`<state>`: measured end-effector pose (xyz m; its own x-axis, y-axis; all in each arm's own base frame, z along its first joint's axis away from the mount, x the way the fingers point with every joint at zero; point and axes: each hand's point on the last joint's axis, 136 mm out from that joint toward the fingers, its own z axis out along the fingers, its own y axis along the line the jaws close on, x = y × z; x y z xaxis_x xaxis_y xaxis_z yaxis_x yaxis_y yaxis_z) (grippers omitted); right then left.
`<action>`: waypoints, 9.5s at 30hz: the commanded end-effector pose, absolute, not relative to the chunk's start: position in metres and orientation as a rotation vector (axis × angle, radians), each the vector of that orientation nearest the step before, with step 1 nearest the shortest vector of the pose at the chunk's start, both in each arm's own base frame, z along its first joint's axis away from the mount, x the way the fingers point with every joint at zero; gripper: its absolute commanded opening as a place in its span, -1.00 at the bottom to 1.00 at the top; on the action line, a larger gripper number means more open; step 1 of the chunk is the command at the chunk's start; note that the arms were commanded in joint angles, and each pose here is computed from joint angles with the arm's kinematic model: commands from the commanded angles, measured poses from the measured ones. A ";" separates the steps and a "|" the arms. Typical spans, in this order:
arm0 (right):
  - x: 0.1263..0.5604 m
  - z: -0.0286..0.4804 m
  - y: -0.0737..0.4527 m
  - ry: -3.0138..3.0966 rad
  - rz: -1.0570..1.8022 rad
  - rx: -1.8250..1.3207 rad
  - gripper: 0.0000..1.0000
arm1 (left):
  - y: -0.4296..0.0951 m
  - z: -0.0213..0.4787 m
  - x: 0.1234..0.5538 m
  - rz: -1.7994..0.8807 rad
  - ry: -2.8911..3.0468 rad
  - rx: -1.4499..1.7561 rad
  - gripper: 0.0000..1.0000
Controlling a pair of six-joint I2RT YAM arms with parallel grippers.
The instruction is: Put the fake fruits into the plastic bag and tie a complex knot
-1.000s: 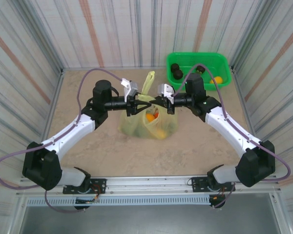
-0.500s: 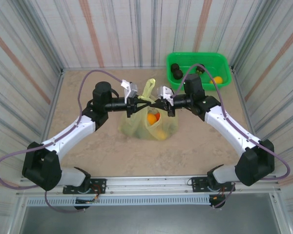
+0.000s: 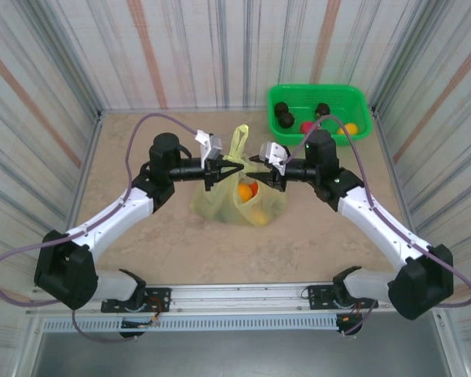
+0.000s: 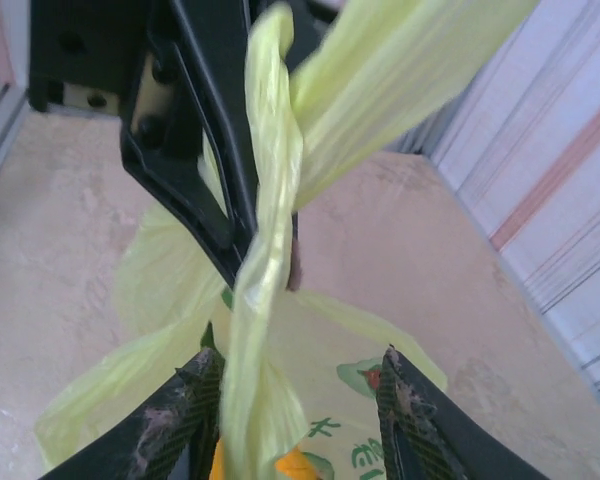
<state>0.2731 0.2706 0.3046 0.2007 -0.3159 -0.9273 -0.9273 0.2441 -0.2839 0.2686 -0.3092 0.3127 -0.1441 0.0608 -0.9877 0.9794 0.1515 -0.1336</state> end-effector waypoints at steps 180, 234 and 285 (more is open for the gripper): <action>0.272 0.400 0.254 1.620 0.831 -0.809 -0.72 | -0.298 0.306 0.281 -0.974 1.495 1.010 -1.00; 0.289 0.236 0.296 1.722 0.701 -0.804 -1.00 | -0.292 0.299 0.297 -0.898 1.701 0.940 -0.59; 0.216 0.288 0.269 1.680 0.815 -1.040 0.00 | -0.300 0.311 0.281 -0.747 1.446 1.228 -1.00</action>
<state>0.2528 0.2845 0.2608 -0.2284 -0.2426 -0.9428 -0.8592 0.5057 0.0780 0.2961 -0.2992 0.2918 -0.0685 0.3126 -0.9474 0.9436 0.3285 0.0401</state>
